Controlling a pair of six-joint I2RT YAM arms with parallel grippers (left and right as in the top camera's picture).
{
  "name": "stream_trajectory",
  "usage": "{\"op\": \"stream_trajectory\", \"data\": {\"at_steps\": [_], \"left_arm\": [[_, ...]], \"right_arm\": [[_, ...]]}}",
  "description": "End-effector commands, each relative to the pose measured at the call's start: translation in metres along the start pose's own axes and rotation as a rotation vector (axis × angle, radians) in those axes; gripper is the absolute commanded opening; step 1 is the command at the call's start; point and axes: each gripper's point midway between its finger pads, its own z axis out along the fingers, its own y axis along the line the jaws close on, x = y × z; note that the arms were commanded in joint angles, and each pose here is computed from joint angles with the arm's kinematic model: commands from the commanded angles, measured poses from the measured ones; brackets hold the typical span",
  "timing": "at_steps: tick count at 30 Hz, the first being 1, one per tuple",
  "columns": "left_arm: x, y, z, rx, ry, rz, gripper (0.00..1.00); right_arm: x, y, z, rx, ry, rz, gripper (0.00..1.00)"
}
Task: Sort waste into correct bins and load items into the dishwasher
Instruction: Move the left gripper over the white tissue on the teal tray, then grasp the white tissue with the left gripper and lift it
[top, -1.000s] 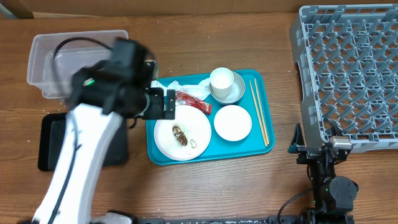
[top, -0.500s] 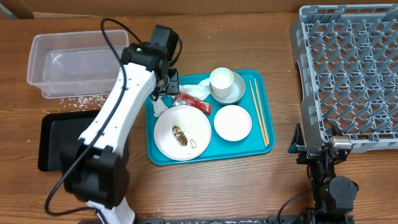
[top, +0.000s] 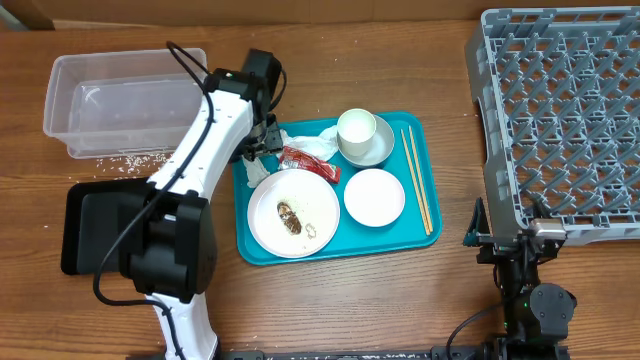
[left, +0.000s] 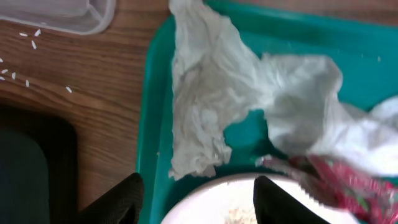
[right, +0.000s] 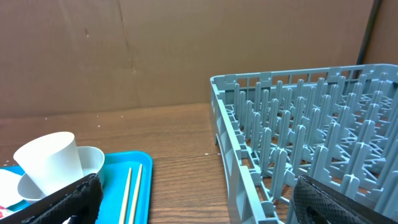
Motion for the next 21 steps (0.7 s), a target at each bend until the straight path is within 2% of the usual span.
{"op": "stream_trajectory", "data": {"at_steps": [1,5,8,14,21], "left_arm": [[-0.017,0.004,0.003,0.017,-0.026,-0.142,0.57],[-0.020,-0.014,0.002,0.135,-0.005,-0.161,0.53],[-0.018,-0.022,0.001,0.168,0.008,-0.163,0.51],[-0.013,-0.028,0.006,0.158,0.007,-0.195,0.53],[-0.011,-0.009,0.020,0.058,-0.026,-0.213,0.52]], "right_arm": [[0.001,-0.001,0.000,0.005,-0.006,-0.004,1.00],[0.001,-0.001,0.000,0.005,-0.006,-0.004,1.00],[0.001,-0.001,0.000,0.005,-0.006,-0.004,1.00],[0.001,-0.001,0.000,0.005,-0.006,-0.004,1.00],[0.001,-0.001,0.000,0.005,-0.006,-0.004,1.00]]}}
